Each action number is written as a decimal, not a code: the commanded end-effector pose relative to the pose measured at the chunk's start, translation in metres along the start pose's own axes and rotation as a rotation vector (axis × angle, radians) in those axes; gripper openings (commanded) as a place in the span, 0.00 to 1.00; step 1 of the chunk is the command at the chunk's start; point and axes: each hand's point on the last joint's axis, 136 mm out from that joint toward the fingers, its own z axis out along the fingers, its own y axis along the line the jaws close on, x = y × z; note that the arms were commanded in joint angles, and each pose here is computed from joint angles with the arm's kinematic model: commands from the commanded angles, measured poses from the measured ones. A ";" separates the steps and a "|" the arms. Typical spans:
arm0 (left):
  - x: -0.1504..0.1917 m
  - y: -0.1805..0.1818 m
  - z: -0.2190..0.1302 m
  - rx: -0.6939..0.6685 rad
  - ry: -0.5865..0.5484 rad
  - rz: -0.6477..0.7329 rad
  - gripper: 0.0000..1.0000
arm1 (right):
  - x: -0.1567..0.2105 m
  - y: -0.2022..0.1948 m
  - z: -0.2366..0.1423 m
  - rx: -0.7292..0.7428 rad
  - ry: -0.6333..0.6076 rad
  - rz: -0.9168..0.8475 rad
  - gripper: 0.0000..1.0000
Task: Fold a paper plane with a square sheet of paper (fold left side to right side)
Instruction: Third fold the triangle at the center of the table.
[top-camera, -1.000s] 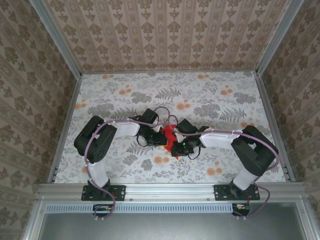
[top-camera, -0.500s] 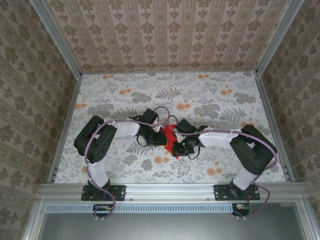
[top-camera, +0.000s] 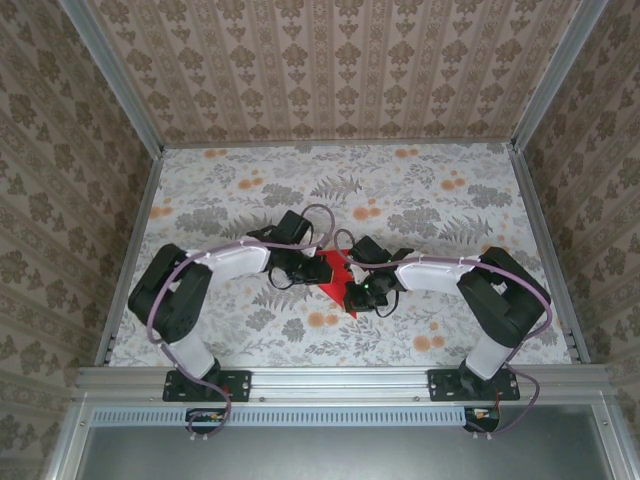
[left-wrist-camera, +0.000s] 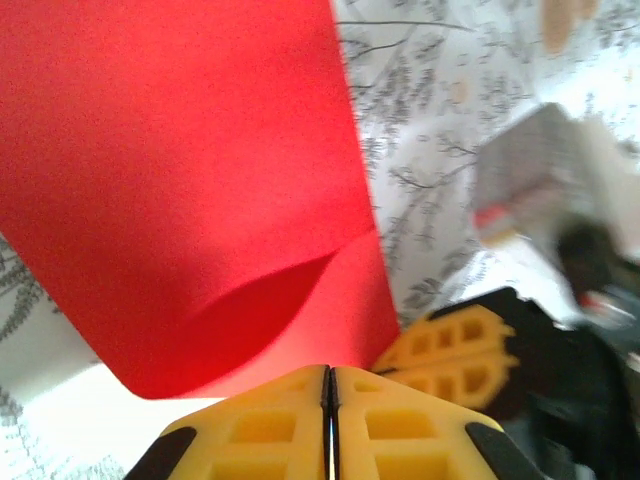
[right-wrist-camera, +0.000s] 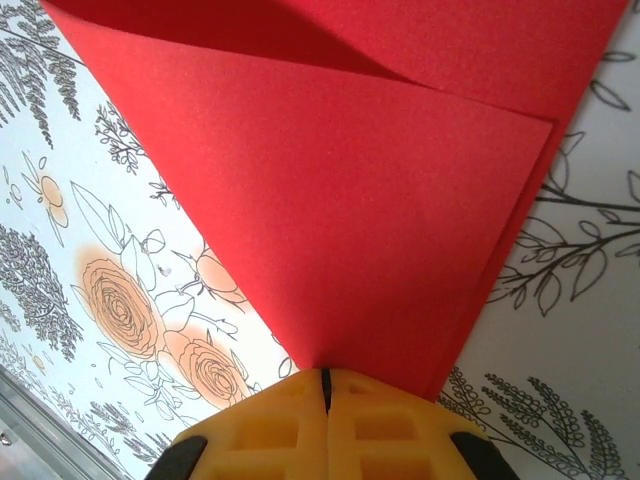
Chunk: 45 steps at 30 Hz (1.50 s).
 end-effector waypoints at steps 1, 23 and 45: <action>0.014 -0.004 -0.002 0.027 0.013 0.024 0.09 | 0.030 -0.041 0.017 0.156 0.110 0.047 0.00; 0.039 -0.007 0.042 0.072 0.089 0.047 0.05 | 0.029 -0.042 0.018 0.171 0.123 0.037 0.00; 0.042 0.035 0.045 -0.086 0.106 0.040 0.03 | 0.034 -0.047 0.016 0.192 0.141 0.040 0.00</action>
